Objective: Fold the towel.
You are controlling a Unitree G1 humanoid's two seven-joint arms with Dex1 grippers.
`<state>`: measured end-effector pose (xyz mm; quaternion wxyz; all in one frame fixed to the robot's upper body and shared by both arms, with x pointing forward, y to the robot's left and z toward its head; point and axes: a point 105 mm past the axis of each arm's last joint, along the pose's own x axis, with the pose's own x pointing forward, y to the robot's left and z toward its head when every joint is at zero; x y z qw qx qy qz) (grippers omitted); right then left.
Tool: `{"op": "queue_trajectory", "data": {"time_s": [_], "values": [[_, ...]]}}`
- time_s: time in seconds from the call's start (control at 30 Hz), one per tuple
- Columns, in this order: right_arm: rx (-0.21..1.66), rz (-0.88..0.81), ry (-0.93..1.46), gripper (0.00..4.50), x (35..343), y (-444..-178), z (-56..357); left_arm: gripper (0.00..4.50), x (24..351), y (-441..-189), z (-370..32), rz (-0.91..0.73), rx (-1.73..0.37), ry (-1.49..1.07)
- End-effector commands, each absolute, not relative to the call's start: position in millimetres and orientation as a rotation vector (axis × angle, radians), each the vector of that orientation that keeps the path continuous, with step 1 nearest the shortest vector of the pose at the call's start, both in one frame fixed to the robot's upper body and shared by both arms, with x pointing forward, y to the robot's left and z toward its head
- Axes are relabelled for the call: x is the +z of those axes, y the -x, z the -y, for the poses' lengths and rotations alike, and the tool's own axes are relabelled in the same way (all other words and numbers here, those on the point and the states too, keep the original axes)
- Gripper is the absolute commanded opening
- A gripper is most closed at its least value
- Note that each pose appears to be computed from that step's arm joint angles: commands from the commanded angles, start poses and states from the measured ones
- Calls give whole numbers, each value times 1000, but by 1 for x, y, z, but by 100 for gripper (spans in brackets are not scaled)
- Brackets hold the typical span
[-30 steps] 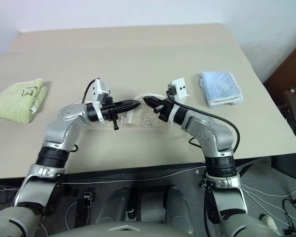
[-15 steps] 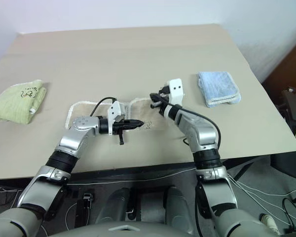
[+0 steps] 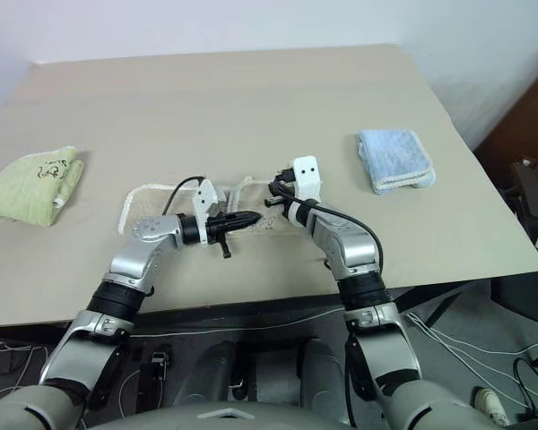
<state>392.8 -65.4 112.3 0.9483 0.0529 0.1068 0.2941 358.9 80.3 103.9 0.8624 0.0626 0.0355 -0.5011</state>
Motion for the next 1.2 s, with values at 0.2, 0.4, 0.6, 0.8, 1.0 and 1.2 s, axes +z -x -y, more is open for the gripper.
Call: {"op": "queue_trajectory", "data": {"time_s": [0.2, 0.4, 0.6, 0.8, 1.0, 1.2], "values": [[847, -90, -114, 0, 177, -358, 70, 2, 171, -346, -109, 114, -1035, -102], [993, -61, -34, 0, 196, -333, 73, 155, 203, -343, -161, 112, -824, 17], [1049, -60, 79, 153, 190, -328, 74, 353, 193, -311, -192, -33, -742, -58], [1120, -71, 157, 360, 181, -326, 69, 450, 185, -295, -236, -90, -461, 75], [1107, -80, 209, 447, 173, -339, 68, 450, 163, -287, -273, -128, -81, 249], [1123, -80, 256, 447, 173, -345, 68, 450, 158, -281, -249, -153, -99, 564]]}}
